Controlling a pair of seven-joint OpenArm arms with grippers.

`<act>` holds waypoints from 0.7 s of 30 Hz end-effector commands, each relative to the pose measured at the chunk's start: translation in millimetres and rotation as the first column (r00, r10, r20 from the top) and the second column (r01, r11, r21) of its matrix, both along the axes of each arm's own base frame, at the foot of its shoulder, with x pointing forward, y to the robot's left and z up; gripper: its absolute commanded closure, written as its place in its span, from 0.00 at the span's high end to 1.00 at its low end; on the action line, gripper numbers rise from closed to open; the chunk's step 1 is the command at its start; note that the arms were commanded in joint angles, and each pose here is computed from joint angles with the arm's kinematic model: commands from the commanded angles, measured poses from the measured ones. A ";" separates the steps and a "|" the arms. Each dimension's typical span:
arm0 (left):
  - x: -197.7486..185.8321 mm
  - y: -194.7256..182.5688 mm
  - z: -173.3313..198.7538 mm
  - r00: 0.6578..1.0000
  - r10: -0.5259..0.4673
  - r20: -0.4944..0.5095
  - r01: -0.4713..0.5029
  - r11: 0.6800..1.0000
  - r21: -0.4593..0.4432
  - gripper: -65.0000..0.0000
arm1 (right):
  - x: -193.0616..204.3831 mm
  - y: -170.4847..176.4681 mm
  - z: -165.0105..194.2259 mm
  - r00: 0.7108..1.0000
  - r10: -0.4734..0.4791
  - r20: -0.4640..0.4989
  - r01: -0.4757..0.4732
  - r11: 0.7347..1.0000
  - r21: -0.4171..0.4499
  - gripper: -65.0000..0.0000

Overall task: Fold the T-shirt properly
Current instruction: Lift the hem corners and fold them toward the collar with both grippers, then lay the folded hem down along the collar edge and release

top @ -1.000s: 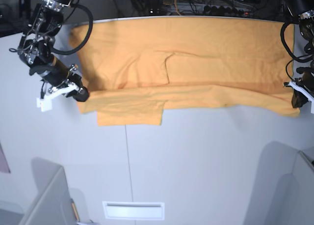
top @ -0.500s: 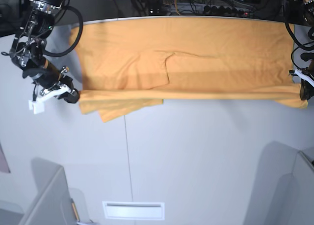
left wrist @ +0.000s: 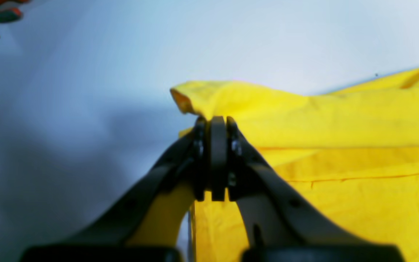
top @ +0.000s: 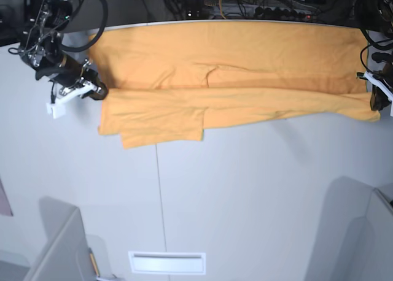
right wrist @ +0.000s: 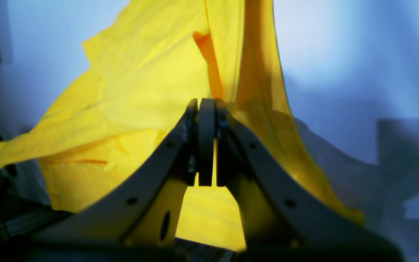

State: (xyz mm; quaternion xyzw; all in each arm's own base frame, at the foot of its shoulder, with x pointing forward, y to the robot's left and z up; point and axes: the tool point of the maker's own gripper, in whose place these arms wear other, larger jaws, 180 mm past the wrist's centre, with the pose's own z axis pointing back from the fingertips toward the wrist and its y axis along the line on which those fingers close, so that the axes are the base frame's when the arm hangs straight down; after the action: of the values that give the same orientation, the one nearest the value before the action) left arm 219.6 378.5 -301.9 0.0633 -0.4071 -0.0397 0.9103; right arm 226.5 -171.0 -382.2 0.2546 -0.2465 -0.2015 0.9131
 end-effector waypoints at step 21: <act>-14.2 11.5 12.7 1.000 0.002 -0.004 -0.002 0.999 0.048 0.00 | -23.4 4.5 10.5 0.998 0.062 -0.014 -0.063 0.998 -0.021 0.00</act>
State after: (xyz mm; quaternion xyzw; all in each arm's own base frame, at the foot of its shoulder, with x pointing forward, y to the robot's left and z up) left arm 196.0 387.3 -304.7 0.0762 -0.3842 -0.0370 0.9194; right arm 198.2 -164.0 -380.2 0.2509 -0.2182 -0.1810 0.9256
